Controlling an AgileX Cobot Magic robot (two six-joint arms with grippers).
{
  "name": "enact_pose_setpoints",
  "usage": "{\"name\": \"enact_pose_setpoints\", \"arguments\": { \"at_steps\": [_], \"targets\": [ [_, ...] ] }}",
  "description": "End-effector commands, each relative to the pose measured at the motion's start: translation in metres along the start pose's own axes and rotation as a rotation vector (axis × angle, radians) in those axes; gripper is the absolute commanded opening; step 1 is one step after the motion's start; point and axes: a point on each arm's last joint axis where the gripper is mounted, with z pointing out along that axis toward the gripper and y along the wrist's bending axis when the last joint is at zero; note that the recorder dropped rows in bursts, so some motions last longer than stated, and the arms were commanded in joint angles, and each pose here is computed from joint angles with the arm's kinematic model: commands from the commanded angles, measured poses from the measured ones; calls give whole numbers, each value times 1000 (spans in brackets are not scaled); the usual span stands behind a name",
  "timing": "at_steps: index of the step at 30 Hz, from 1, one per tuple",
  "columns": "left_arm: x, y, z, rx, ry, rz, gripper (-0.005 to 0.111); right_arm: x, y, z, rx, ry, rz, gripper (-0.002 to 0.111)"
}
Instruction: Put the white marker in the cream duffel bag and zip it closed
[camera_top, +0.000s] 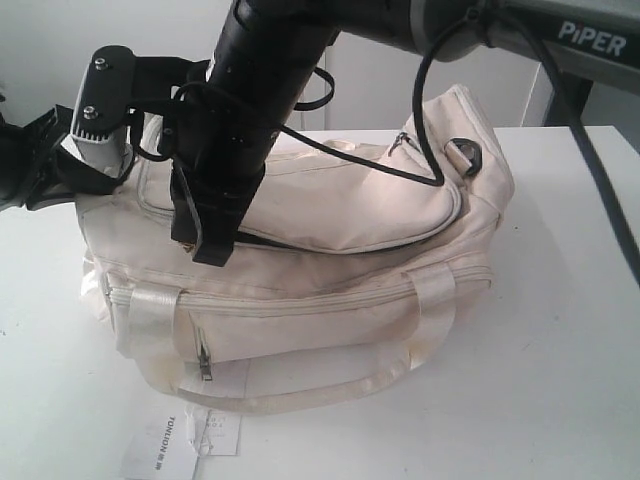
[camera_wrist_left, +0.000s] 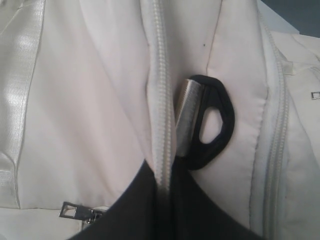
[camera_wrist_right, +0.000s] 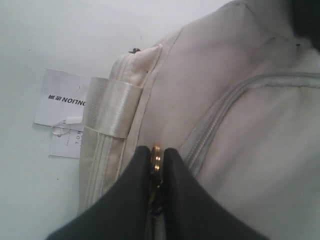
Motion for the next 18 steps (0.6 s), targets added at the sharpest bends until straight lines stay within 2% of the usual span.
{"name": "enact_pose_setpoints", "arguments": {
  "at_steps": [1, 18],
  "targets": [
    [-5, 6, -3, -38, -58, 2, 0, 3, 4, -10, -12, 38, 18, 0],
    [-6, 7, -3, -47, -63, 12, 0, 10, 1, -19, 11, 38, 74, 0]
  ]
}}
